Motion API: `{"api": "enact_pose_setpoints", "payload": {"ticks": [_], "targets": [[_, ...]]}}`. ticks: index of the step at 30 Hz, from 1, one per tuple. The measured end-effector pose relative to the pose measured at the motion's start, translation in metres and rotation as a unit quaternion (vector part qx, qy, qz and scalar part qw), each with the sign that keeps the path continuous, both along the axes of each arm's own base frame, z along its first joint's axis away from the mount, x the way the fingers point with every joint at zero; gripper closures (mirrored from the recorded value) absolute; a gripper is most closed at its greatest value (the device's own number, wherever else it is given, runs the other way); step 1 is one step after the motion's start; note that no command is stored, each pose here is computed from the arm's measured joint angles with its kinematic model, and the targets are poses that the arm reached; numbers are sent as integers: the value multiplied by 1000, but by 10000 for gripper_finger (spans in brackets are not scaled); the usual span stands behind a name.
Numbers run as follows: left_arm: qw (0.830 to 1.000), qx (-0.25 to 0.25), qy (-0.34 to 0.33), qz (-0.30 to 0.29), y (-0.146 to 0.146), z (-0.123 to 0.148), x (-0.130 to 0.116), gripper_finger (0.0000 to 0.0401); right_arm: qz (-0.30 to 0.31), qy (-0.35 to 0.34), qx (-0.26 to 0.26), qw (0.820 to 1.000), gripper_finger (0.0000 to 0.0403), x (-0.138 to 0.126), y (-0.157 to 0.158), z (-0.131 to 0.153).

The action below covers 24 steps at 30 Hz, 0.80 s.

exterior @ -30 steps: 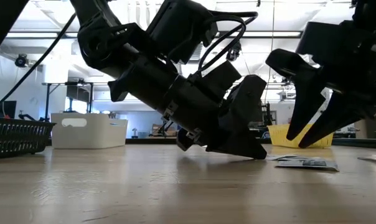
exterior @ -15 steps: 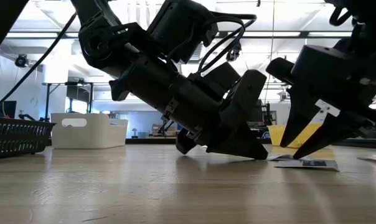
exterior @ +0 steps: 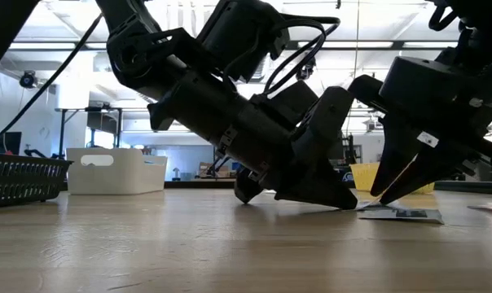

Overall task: Pick & Place First Aid Supplies
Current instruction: Put the green bandage pack into the black bin

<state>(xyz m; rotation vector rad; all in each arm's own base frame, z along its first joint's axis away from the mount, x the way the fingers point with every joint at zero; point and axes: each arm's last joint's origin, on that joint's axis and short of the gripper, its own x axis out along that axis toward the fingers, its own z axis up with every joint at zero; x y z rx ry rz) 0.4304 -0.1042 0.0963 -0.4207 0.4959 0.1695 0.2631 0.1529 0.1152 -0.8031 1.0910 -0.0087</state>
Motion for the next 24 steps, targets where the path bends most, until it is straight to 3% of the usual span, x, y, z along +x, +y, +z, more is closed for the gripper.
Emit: {"api": "enact_pose_setpoints", "payload": {"ticks": [11, 24], "targets": [[1000, 6, -5, -12, 1, 5, 2, 401, 0, -1, 1, 1000, 394, 0, 0, 0], [995, 86, -24, -43, 3, 46, -3, 401, 6, -8, 9, 1000, 394, -4, 9, 2]]}}
